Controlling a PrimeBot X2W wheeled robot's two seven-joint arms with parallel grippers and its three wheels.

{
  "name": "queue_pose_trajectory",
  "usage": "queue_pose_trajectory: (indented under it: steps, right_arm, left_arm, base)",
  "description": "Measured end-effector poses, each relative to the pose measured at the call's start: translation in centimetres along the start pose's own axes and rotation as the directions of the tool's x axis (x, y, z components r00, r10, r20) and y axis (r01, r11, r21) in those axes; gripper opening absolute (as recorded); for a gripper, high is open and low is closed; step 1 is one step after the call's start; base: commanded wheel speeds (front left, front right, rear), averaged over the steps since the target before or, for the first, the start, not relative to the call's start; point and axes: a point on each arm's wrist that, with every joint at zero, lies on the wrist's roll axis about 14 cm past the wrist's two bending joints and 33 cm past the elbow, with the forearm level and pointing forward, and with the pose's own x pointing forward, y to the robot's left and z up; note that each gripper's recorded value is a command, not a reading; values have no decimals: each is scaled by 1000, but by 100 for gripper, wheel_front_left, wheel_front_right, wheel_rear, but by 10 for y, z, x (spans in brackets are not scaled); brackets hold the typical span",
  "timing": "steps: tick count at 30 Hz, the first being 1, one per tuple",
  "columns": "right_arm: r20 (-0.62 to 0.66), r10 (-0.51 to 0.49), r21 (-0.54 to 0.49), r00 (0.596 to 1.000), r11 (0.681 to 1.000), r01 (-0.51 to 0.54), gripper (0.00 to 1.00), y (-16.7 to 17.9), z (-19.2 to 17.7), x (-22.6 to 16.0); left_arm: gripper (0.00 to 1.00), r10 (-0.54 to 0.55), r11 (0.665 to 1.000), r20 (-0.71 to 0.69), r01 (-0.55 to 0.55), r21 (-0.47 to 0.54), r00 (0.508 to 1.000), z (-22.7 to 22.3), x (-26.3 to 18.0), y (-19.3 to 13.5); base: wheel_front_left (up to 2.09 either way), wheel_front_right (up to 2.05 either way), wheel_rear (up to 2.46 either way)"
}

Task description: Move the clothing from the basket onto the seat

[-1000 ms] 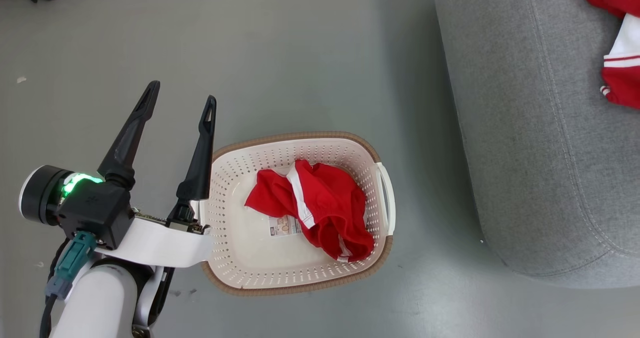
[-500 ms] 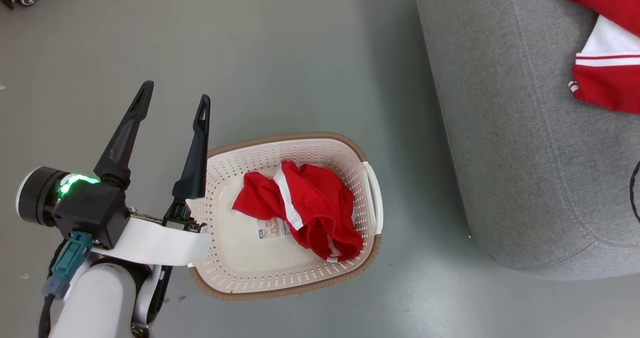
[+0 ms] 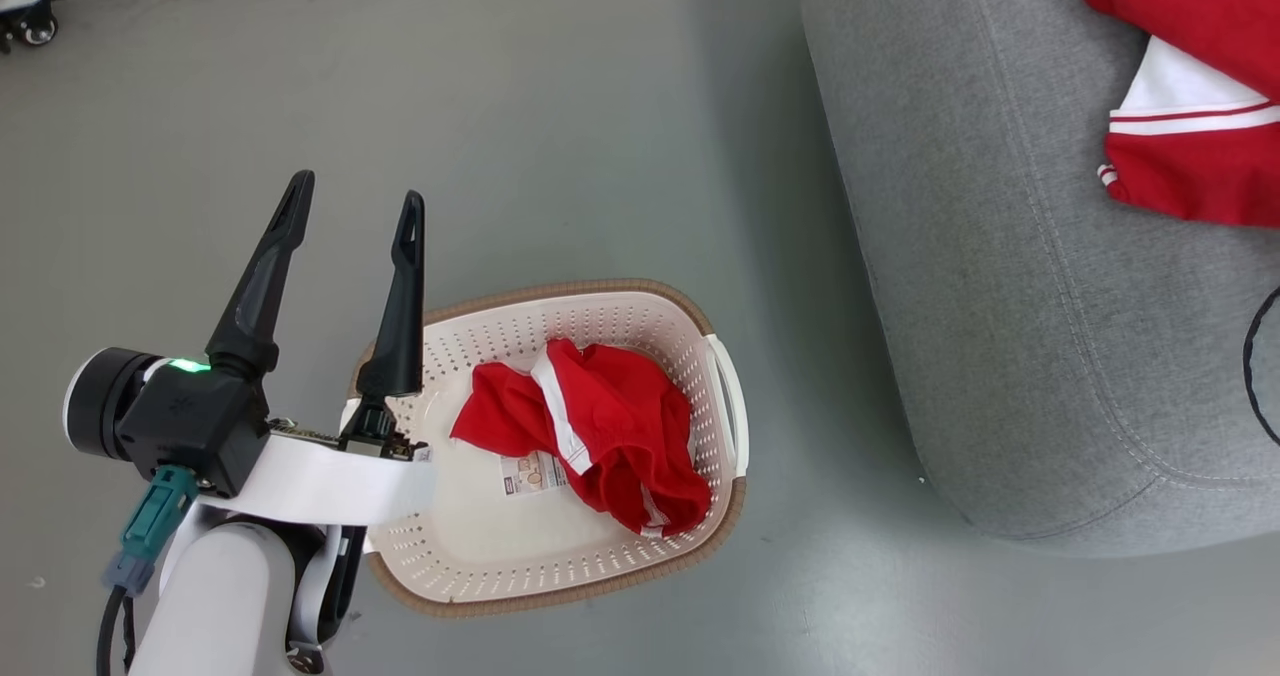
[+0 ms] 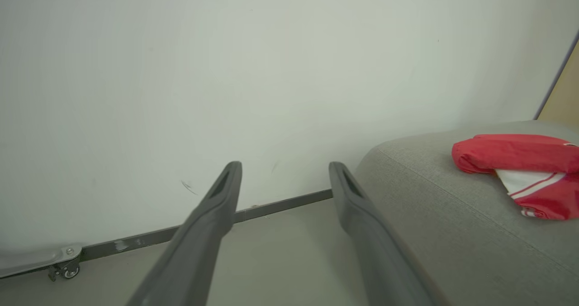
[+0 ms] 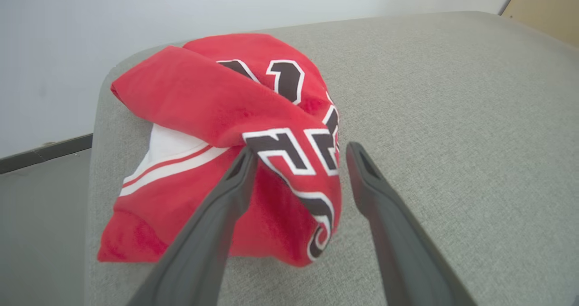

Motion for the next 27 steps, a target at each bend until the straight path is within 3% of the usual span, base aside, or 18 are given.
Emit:
queue_pose_trajectory:
  steps: [6, 13, 20, 27]
  right_arm:
    - [94, 38, -43, 995, 999, -34, 100, 5, 30, -2]
    - [207, 126, -73, 970, 991, -113, 100, 35, 71, -8]
    - [314, 219, -81, 924, 976, -204, 100, 72, 109, -21]
    - [453, 319, -57, 833, 942, -329, 100, 121, 157, -51]
  left_arm:
    - [100, 29, 1000, 17, -29, -2, 999, 5, -1, 4]
    - [100, 89, 996, 26, -89, 7, 996, 12, -6, 18]
    - [100, 171, 985, 34, -171, 2, 985, 20, -21, 35]
    - [100, 284, 959, 13, -284, 12, 959, 24, -52, 59]
  base:
    - [0, 0, 0]
    - [0, 0, 0]
    - [0, 0, 0]
    - [0, 0, 0]
